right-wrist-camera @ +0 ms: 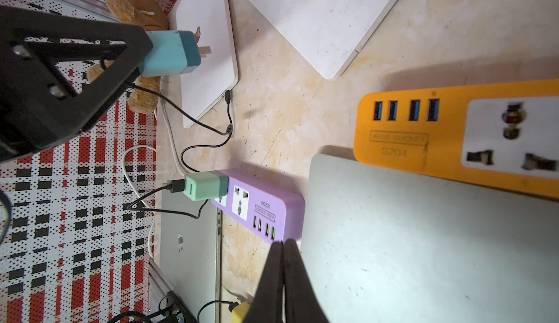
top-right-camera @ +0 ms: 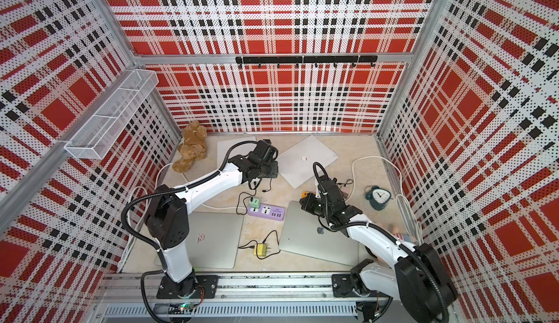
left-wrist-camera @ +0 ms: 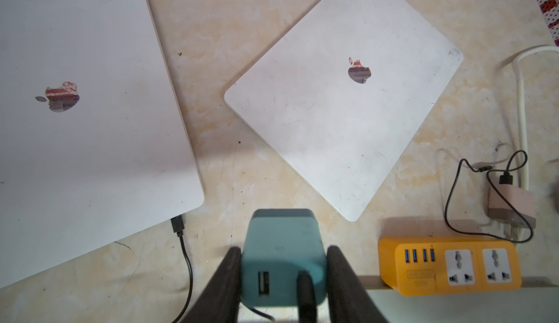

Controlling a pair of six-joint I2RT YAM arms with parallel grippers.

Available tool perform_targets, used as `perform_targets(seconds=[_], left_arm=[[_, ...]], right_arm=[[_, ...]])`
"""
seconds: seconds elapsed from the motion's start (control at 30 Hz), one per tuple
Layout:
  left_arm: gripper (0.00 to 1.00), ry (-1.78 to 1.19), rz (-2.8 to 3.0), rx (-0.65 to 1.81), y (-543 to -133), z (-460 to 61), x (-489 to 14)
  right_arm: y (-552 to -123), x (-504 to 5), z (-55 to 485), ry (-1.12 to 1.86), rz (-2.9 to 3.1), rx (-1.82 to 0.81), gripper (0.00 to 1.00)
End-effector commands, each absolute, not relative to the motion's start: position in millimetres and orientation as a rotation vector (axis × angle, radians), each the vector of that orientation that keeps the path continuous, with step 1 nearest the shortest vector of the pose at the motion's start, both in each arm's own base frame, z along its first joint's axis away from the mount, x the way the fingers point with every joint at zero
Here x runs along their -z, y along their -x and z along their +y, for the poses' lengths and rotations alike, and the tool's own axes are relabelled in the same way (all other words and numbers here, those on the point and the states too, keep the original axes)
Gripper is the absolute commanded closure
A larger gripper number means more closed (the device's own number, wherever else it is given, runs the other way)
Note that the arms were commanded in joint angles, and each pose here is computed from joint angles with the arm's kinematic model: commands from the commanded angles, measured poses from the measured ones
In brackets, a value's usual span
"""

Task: Unplug the laptop charger
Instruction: Place the plug at the center of the board.

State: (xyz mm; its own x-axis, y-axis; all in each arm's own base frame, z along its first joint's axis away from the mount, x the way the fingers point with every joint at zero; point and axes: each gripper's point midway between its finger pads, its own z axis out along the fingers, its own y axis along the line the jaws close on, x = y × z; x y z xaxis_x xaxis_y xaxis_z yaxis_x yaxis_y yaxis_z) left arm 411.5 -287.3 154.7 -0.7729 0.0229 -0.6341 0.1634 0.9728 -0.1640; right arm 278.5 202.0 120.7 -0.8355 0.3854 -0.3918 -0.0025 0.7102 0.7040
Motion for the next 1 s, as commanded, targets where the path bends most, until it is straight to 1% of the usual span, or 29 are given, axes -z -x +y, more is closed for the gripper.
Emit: perform_targets(seconds=[0.0,0.5,0.97], left_arm=[[0.77,-0.092,2.385,0.279,-416,-292,-152],[0.77,-0.061,2.416,0.229,-401,-294,-93],[0.76,-0.092,2.453,0.204,-393,-302,-63]], right_arm=[[-277,-123,193,-0.303,2.377,-0.960,0.93],[-267,-115,186,-0.312,2.377,-0.959,0.92],[-265,-110,180,-0.323,2.377,-0.941,0.92]])
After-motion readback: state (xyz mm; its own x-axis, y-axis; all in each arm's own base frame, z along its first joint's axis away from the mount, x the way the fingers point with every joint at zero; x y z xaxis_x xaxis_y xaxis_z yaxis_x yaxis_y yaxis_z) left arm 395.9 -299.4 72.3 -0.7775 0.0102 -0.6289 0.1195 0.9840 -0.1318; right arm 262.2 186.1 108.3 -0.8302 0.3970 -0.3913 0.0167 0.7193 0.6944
